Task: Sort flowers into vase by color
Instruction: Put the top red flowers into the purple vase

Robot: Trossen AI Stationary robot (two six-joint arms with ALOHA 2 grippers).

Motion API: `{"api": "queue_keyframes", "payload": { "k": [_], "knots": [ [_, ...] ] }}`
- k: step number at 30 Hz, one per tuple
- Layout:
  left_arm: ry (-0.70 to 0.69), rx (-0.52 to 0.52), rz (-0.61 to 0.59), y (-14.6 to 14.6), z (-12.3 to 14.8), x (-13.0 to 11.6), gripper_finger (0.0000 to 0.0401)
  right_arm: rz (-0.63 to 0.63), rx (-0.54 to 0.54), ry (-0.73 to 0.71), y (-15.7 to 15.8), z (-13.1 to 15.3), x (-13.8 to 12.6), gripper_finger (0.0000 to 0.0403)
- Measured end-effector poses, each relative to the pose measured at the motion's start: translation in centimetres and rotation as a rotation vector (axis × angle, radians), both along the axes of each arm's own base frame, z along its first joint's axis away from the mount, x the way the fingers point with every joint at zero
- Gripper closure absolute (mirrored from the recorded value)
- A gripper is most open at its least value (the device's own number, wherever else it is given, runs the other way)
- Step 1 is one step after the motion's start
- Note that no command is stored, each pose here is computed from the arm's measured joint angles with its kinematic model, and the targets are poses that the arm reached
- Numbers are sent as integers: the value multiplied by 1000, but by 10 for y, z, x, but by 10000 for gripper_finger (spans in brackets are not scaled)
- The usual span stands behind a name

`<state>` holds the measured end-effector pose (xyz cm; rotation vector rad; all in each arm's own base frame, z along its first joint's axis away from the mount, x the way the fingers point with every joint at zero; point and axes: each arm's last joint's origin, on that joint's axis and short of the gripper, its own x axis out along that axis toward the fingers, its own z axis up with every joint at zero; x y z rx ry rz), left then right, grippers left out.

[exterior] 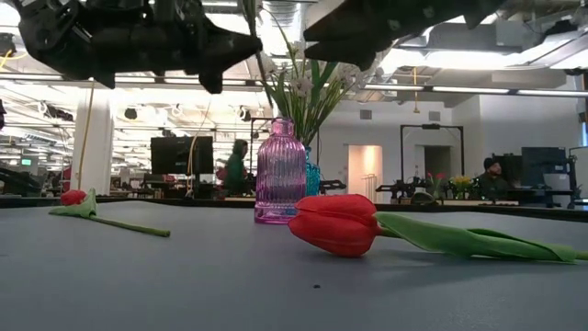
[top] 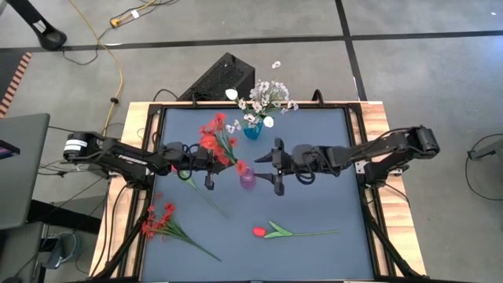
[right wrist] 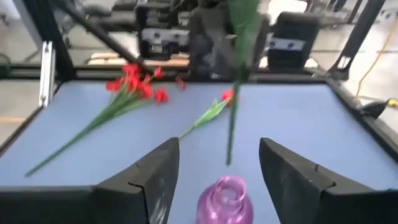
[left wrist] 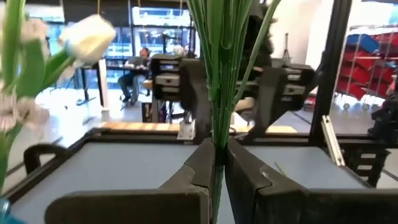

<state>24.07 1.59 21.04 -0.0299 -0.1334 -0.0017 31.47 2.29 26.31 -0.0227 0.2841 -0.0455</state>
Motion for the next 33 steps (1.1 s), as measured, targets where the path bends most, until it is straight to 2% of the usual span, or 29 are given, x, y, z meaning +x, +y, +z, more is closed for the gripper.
{"api": "queue_keyframes", "payload": {
  "k": [18,22,25,33],
  "knots": [
    [-22,-1,53,-5,2,1,390,-3,-6,18,-1,-2,0,154],
    [-20,-22,63,-9,-3,9,390,-11,-6,17,-3,-2,0,154],
    [-3,-1,53,-10,-10,22,390,-10,-7,16,-3,-2,0,154],
    [8,7,55,-7,-11,22,390,-9,-2,17,-2,-2,0,154]
  ]
}}
